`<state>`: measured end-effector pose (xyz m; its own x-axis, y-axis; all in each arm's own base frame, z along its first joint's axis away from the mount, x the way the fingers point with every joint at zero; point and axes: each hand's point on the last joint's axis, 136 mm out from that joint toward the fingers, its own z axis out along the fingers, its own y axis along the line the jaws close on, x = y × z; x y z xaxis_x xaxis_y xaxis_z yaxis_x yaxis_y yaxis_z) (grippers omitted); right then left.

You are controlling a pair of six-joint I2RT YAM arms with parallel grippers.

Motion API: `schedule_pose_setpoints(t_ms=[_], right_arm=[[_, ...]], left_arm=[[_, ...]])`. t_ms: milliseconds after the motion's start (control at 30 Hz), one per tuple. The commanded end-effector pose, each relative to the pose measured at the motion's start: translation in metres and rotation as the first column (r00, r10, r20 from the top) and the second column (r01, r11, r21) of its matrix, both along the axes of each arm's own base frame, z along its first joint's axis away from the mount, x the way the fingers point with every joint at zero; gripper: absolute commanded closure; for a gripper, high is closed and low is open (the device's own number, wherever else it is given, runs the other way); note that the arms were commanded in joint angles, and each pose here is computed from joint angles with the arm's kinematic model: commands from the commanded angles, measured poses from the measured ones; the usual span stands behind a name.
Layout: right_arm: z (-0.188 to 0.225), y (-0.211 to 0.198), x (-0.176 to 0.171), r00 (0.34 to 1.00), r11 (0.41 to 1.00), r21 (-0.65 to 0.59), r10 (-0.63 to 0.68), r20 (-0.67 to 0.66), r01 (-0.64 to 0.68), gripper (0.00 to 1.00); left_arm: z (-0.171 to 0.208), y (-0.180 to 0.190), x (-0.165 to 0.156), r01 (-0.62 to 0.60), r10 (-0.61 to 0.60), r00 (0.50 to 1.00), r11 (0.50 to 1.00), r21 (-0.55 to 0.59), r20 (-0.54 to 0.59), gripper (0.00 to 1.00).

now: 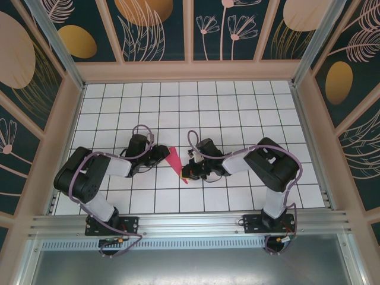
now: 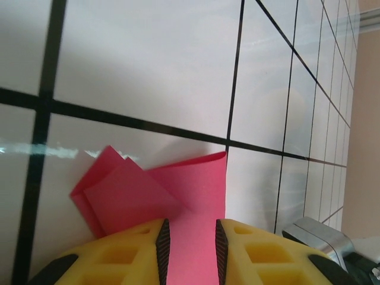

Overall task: Fold a paper plane with a square sheet of paper (pick it up from the middle)
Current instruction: Fold the wing for the fifth time at the center of the table.

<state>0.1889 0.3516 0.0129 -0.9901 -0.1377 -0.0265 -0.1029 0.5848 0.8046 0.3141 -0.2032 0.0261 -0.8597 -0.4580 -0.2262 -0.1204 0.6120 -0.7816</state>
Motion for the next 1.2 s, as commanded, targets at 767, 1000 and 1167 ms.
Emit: schedule_pose_setpoints(t_ms=[767,1000,1167], right_arm=[[-0.08,-0.041,-0.029,0.994,0.946,-0.325,-0.041,-0.102,0.006,1.0],[-0.084,-0.038,-0.029,0.994,0.943,-0.334,-0.034,-0.103,-0.002,1.0],[-0.086,-0.04,-0.03,0.994,0.941,-0.339,-0.037,-0.1,0.001,1.0]], left_arm=[[0.052,0.045,0.042,-0.105,0.084,0.983,0.986,0.127,0.162,0.65],[0.077,-0.01,0.014,0.076,-0.072,0.985,0.997,-0.022,0.158,0.66],[0.059,-0.018,-0.003,0.075,-0.066,0.994,0.993,-0.095,0.086,0.68]])
